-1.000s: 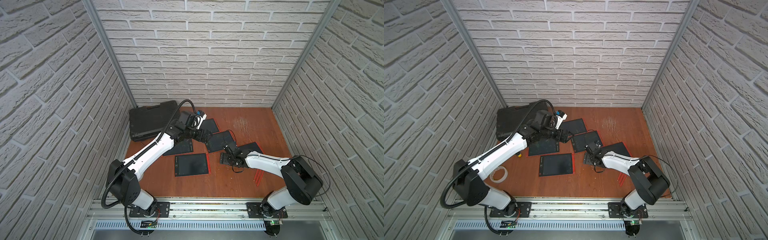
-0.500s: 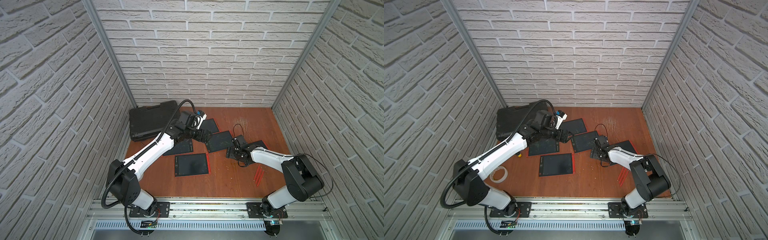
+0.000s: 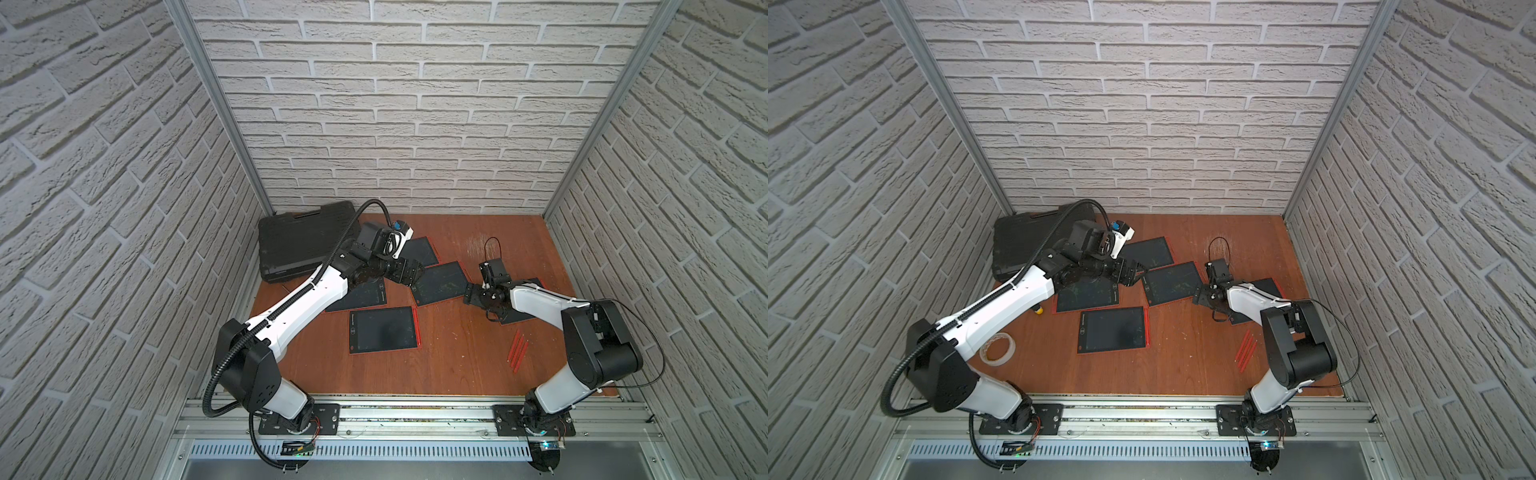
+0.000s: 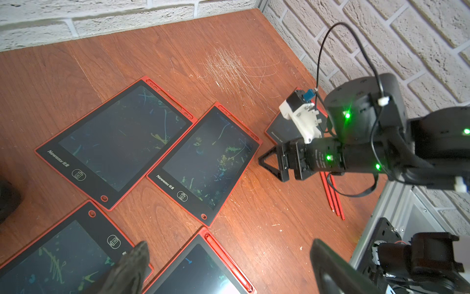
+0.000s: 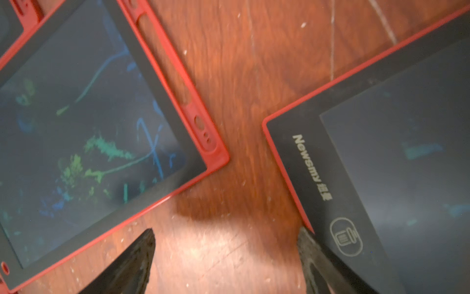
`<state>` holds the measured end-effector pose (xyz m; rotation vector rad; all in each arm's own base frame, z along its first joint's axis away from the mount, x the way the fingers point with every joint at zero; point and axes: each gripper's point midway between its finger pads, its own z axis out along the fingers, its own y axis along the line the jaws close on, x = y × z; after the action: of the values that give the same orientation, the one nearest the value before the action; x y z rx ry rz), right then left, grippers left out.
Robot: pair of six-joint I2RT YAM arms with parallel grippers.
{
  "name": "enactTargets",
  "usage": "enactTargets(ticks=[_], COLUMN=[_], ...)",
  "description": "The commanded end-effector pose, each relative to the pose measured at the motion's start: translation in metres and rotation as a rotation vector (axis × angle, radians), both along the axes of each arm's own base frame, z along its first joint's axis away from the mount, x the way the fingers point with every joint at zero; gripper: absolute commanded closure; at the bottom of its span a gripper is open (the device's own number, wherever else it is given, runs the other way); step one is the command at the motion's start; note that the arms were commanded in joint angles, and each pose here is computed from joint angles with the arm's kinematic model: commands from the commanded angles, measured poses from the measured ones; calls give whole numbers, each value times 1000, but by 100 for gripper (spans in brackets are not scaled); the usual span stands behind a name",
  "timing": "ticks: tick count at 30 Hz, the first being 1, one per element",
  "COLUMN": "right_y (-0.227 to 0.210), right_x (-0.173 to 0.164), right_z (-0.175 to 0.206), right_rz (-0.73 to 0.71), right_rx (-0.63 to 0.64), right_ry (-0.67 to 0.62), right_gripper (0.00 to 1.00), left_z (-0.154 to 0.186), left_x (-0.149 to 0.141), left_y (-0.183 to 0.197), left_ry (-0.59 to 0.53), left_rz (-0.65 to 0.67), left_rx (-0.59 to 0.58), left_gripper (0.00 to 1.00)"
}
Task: Place the stylus back onto the writing tablet
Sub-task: Move the writing tablet to the center of the board.
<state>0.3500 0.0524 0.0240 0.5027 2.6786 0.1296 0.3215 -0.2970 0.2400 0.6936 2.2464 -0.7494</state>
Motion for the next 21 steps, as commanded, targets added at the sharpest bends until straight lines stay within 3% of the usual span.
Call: enactTargets(ticks=[1,9,16,21], right_y=[-5,-4,-13,-31], right_x=[5,12,-18,-42], right_z=[-9,15,33,43], right_rz=[14,55,32,-66], right_rx=[8,33,30,87], right_ry=[28,-29,-69,-94], right_gripper=[13,13,13,17], left_z=[0,0,1,1], left_x=[0,0,-1,-3], left_y=[0,0,-1,-3], left_ry=[-6,-8,-5,-6], left_rz=[-2,-4,-6,-11], left_rx=[4,7,2,1], left_gripper=[2,2,2,2])
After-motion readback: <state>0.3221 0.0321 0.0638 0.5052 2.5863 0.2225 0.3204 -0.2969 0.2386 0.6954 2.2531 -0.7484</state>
